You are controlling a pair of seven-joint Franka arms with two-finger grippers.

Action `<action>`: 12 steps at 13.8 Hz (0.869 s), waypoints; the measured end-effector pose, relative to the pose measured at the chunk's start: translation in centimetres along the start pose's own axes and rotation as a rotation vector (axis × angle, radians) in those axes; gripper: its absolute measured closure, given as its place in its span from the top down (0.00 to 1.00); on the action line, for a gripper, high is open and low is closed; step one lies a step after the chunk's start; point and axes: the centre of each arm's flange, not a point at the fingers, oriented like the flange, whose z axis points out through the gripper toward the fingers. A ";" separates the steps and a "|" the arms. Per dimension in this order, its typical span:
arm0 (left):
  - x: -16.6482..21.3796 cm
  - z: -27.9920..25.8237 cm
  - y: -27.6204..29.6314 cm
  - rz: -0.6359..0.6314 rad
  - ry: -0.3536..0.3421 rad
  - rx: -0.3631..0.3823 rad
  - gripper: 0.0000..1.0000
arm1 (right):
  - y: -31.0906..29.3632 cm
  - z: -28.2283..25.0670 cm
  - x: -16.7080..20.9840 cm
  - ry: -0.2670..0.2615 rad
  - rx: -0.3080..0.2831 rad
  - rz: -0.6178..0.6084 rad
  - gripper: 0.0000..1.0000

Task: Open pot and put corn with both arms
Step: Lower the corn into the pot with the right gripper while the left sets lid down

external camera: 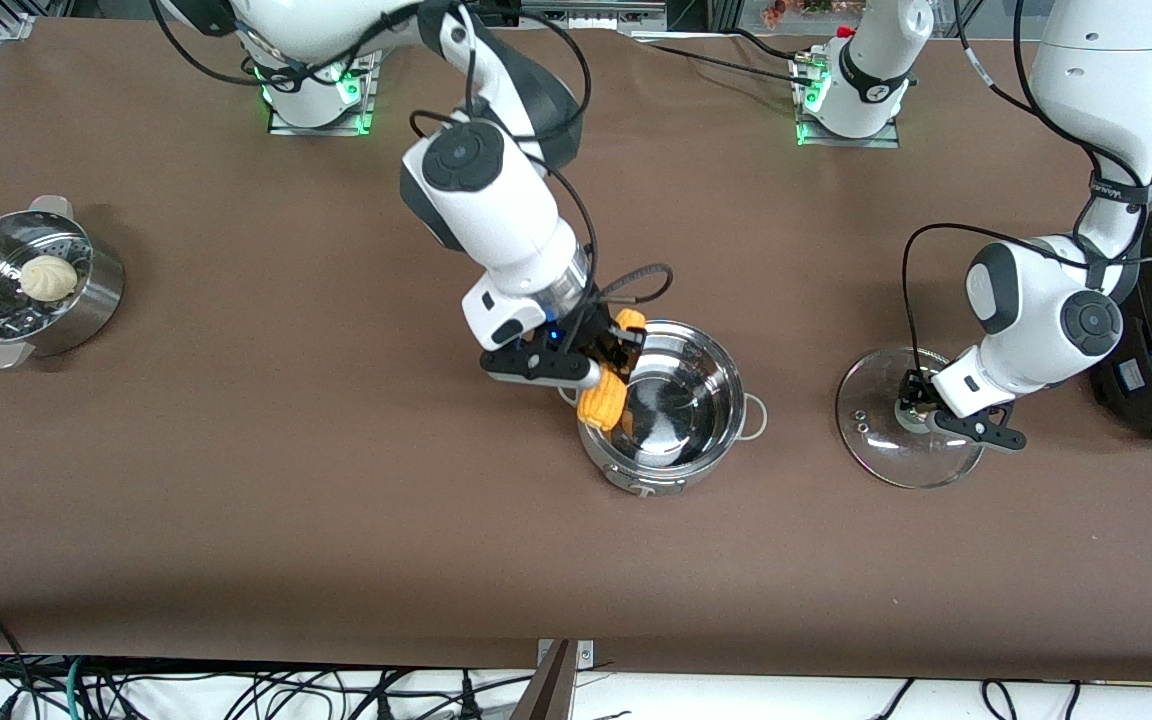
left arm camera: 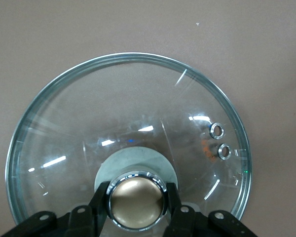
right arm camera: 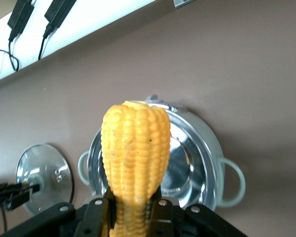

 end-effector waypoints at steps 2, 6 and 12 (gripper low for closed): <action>-0.1 0.4 0.0 -0.002 -0.005 0.000 0.63 | 0.3 3.5 -0.3 0.034 0.003 -0.011 0.28; -0.5 1.2 0.0 -0.005 -0.018 -0.004 1.00 | -0.4 6.6 -1.6 0.068 0.045 -0.033 0.28; -2.5 -7.0 -0.3 -0.025 0.060 0.010 1.00 | -1.4 8.4 -4.3 0.065 0.029 -0.021 0.28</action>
